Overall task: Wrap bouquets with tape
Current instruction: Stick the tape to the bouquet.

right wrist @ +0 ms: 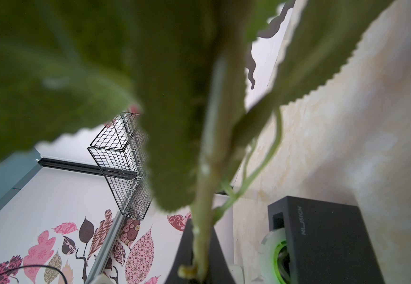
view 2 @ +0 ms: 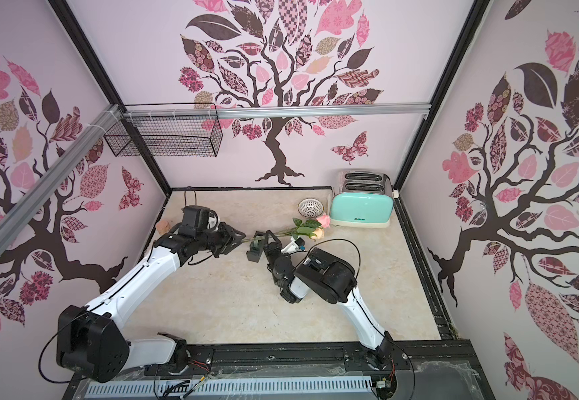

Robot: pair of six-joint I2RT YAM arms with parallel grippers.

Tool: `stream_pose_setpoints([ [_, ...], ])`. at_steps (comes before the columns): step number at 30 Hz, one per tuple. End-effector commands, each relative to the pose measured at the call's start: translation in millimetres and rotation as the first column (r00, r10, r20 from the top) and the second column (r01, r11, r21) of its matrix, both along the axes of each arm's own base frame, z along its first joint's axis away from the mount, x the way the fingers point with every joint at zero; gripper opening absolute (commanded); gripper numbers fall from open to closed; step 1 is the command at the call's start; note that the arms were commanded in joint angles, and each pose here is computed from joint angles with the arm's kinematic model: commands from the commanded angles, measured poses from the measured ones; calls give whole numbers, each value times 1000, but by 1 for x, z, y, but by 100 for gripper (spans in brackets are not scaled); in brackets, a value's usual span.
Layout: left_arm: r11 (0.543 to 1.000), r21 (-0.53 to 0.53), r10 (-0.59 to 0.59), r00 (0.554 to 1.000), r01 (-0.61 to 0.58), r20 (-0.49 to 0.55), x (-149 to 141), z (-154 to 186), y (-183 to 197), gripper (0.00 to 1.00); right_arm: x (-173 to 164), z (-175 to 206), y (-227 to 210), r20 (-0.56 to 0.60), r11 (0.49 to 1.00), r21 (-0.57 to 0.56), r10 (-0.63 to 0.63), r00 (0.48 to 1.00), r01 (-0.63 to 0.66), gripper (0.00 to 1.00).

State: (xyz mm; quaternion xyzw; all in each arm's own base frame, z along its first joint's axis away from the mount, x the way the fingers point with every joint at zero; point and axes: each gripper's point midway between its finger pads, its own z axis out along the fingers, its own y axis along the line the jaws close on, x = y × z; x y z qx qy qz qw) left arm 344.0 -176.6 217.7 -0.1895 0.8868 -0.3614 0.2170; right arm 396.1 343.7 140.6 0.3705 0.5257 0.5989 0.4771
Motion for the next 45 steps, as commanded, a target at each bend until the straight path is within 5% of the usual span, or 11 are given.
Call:
stream_pose_setpoints([
  [1,940,318,-172,977,125,123,6,4,24,31,-4,7,1,43,999,31,10,999,-11,0],
  [5,847,499,-313,931,186,185,14,3,35,36,-4,8,1,42,1000,27,12,999,-13,0],
  [10,788,569,-433,868,234,243,13,-3,29,40,-6,7,2,38,1000,0,21,999,-21,0],
  [17,675,693,-516,833,253,198,21,-12,39,48,-7,9,4,46,999,-4,36,998,-36,0],
  [26,635,692,-651,720,343,240,20,-23,16,53,-8,9,6,44,999,-1,52,998,-52,0],
  [30,644,654,-651,733,397,196,28,-30,10,37,-8,7,6,39,998,-2,56,998,-56,0],
  [34,648,602,-679,712,466,180,27,-31,-2,0,-9,6,0,36,999,-12,44,998,-44,0],
  [45,671,470,-672,738,574,59,19,-39,-15,0,-9,10,4,57,998,-40,55,997,-53,0],
])
